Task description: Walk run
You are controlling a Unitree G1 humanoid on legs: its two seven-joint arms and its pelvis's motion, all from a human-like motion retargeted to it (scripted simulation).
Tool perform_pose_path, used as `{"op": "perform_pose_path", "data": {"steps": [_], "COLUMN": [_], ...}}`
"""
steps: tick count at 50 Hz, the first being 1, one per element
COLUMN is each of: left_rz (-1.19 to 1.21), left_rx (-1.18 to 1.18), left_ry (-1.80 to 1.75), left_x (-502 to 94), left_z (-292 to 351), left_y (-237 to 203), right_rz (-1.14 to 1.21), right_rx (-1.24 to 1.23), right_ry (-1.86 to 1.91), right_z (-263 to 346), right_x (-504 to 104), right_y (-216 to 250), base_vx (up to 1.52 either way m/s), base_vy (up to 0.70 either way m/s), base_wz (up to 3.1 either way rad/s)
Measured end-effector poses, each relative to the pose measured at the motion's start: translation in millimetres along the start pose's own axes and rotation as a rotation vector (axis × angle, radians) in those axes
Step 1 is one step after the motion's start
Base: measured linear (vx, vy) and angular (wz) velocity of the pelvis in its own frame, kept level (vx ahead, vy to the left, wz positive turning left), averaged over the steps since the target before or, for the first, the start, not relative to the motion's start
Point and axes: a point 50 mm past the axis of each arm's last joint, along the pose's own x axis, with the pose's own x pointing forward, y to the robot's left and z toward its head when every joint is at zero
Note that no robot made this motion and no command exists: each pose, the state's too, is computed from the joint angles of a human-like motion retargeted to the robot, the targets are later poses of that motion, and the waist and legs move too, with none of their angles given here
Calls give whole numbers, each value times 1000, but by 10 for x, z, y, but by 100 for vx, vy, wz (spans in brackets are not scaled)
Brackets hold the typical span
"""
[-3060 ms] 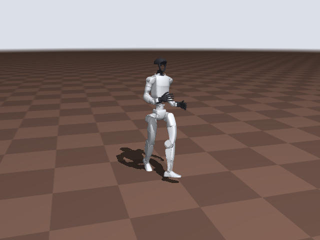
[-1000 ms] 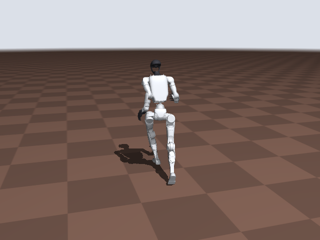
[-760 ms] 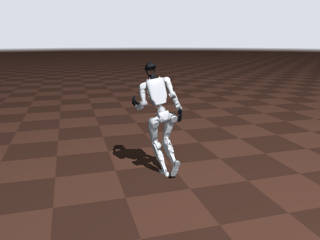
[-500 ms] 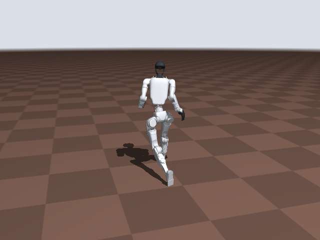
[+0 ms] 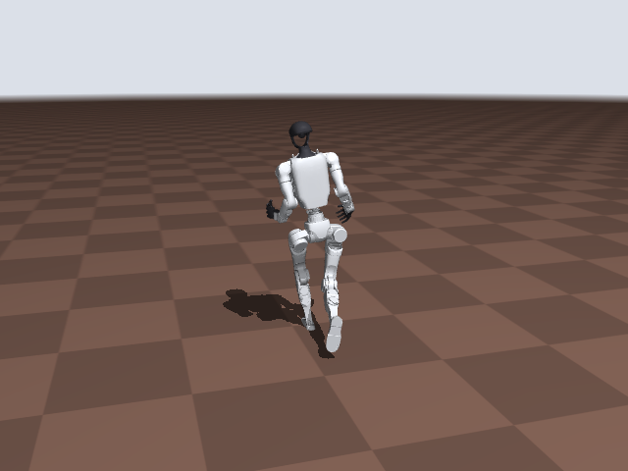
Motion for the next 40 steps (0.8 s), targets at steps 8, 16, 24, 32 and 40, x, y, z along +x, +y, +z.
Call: {"op": "perform_pose_path", "data": {"steps": [8,16,24,32,40], "left_rz": [181,-224,-5,-22,-137], "left_rx": [-266,-3,-124,-77,-93], "left_ry": [-386,-149,350,351,-74], "left_x": [520,200,-857,-937,56], "left_z": [698,433,-432,-372,273], "left_y": [-58,68,-192,257,162], "right_rz": [-103,-260,-209,90,37], "right_rx": [113,-106,100,114,-205], "right_ry": [397,11,-590,-940,-742], "right_z": [-695,13,1192,2001,1794], "right_x": [-1196,-866,358,347,302], "right_y": [-410,-955,-345,-171,-132], "base_vx": [258,225,247,204,213], "base_vy": [-56,-60,-77,-41,-49], "base_wz": [60,27,-41,-76,71]}}
